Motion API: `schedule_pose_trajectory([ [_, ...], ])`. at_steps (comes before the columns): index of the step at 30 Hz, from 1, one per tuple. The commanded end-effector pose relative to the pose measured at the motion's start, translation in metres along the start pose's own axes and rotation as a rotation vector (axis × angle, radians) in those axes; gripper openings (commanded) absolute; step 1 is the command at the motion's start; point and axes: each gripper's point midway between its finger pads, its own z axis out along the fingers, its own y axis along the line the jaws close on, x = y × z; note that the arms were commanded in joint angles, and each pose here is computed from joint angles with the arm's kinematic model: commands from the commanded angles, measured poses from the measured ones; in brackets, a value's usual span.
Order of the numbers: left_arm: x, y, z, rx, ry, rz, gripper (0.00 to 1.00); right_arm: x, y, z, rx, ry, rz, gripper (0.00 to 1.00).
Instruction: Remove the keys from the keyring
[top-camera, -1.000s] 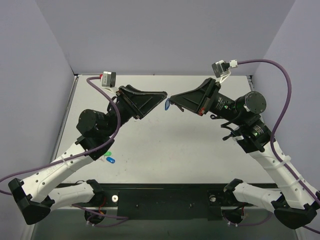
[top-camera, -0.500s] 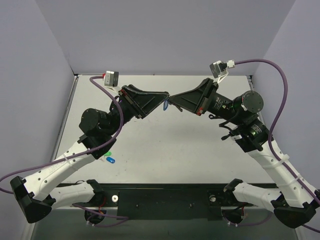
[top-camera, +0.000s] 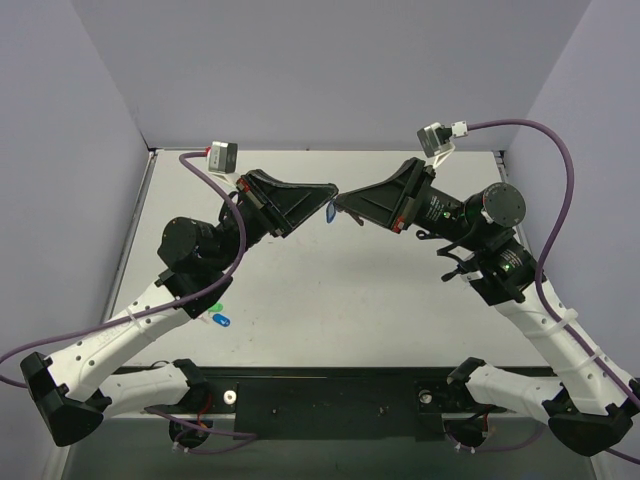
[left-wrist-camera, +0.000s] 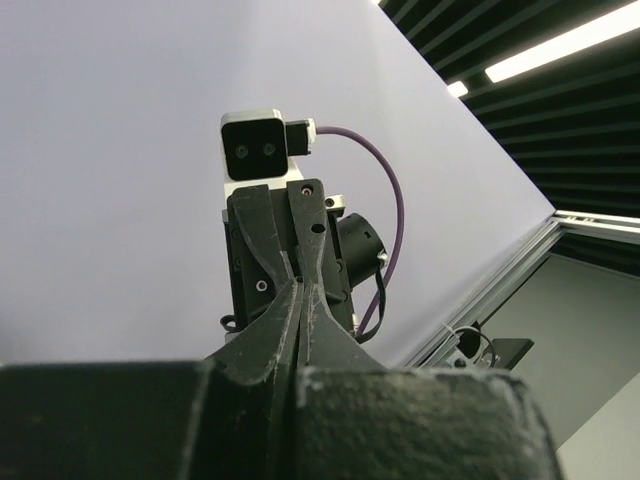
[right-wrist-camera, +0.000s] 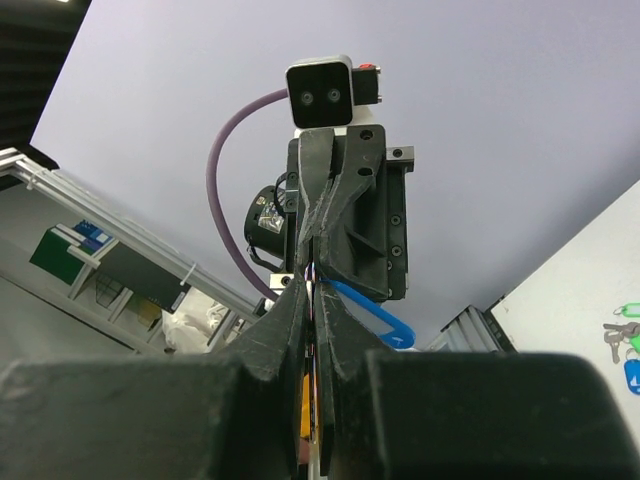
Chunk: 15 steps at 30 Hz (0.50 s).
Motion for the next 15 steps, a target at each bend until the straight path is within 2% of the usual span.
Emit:
schedule_pose_trajectory([
  [1,-0.006,-0.038,-0.003,0.116,-0.011,-0.009,0.0,-0.006,0.016,0.003,-0.063,-0.02,-0.049,0.0],
  [15,0.014,-0.035,-0.021,0.041,0.122,0.064,0.0,0.014,-0.015,-0.013,0.09,0.051,-0.08,0.0],
])
